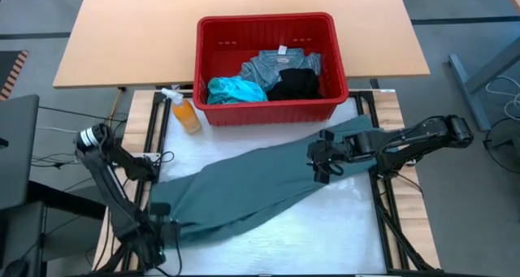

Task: Fold Laundry from Bin
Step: Fold the gray pants

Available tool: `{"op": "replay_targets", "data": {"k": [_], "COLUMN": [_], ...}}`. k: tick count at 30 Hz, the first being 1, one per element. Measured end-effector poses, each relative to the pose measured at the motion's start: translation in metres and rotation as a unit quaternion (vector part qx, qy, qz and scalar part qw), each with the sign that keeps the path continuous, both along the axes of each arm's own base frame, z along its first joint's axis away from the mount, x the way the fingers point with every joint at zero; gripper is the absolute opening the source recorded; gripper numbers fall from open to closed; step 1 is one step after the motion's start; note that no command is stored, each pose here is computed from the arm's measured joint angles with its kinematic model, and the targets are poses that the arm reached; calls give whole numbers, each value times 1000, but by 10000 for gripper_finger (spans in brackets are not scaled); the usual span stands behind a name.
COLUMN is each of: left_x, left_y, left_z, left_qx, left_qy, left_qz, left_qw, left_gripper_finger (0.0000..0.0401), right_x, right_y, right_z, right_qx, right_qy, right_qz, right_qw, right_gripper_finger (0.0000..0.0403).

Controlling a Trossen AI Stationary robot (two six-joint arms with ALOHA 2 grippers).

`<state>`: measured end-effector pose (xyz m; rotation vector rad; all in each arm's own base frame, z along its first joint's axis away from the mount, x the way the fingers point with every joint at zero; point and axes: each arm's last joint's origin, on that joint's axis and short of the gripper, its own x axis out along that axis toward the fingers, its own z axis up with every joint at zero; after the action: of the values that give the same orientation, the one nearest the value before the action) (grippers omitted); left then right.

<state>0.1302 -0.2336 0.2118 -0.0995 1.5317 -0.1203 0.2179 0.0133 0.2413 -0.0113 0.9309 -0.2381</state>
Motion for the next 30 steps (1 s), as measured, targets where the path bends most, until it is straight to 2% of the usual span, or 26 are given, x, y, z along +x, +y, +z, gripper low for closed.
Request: {"op": "replay_targets", "data": {"k": [3,5,7,10,15,18,22,26,30], "left_x": [5,7,7,8,13,14,11,5,-5], "left_y": [-7,-9,-10,-10,-6,-2,2,8,16], "left_z": [-27,-41,-51,-61,-64,-60,-36,-7,9], "left_qx": [-1,0,15,44,39,40,38,18,29], "left_qy": [23,48,64,79,123,146,148,99,60], "left_qz": [6,5,1,28,39,50,44,57,86], "left_qw": [1000,999,998,995,991,987,987,993,994], "left_gripper_finger": [0,0,0,11,60,97,141,171,180], "right_x": [-4,-14,-24,-37,-47,-52,-60,-72,-84], "right_y": [-1,-6,-14,-28,-52,-66,-86,-102,-110], "right_z": [-3,-8,-12,-14,-15,-15,-15,-15,-16], "right_qx": [4,3,-4,-19,-8,-13,-18,-26,-28], "right_qy": [25,72,118,163,196,216,239,279,338], "right_qz": [-10,-52,-111,-193,-268,-273,-279,-280,-230], "right_qw": [1000,996,987,967,943,937,930,918,912], "right_gripper_finger": [221,221,221,221,221,221,221,221,221]}}
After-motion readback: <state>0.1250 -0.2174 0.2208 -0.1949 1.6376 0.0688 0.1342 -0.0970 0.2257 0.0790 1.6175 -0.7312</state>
